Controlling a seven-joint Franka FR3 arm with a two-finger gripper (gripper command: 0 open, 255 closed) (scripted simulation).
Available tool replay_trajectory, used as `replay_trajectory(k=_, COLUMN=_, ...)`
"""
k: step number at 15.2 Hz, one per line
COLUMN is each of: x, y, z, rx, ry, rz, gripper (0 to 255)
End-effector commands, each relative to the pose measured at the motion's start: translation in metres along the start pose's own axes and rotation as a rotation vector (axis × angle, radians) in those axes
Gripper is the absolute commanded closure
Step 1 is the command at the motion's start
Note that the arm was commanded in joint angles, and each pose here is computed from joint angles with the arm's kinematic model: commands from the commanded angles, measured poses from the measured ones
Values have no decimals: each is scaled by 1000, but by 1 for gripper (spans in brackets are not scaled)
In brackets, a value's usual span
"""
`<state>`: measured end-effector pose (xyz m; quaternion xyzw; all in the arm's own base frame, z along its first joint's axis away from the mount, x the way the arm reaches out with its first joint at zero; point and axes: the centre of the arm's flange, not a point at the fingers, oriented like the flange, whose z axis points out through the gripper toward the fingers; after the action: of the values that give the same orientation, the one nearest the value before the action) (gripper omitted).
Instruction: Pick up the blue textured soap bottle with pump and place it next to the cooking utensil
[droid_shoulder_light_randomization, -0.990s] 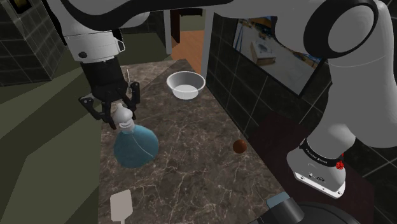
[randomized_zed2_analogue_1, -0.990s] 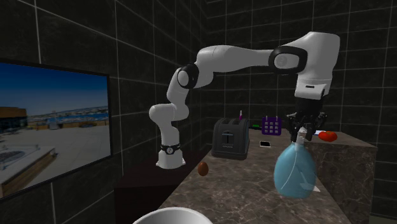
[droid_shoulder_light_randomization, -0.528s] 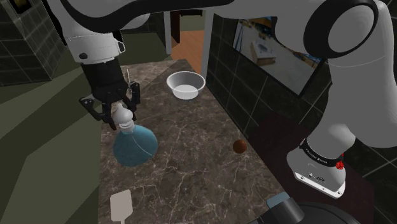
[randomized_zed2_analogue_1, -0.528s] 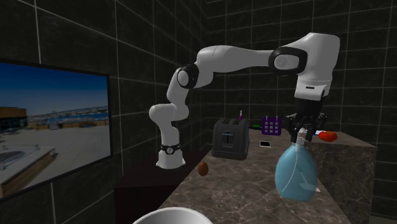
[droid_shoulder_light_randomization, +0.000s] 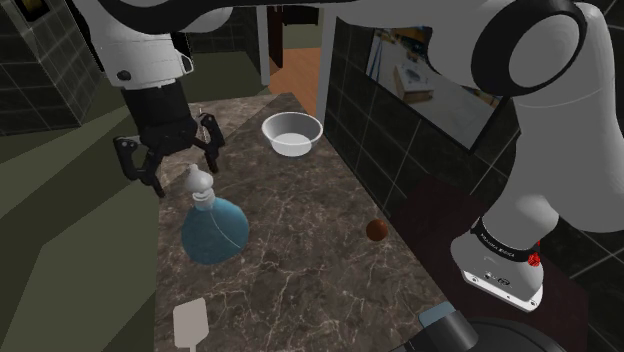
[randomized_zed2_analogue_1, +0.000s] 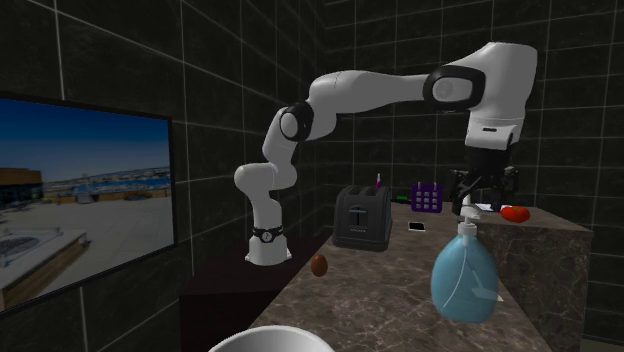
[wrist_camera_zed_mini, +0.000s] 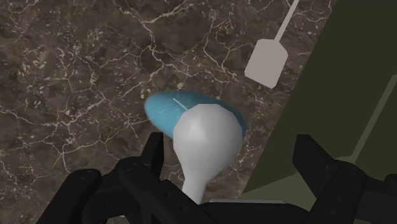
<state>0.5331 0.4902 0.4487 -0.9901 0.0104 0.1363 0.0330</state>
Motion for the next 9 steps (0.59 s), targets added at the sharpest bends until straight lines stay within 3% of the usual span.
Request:
replay_trajectory(k=1, x=0, y=1, z=-25, rx=-1, ry=-1, rz=0, gripper=0)
replay_trajectory(k=9, x=0, y=1, z=-35, rx=-1, ry=-1, rz=0, gripper=0)
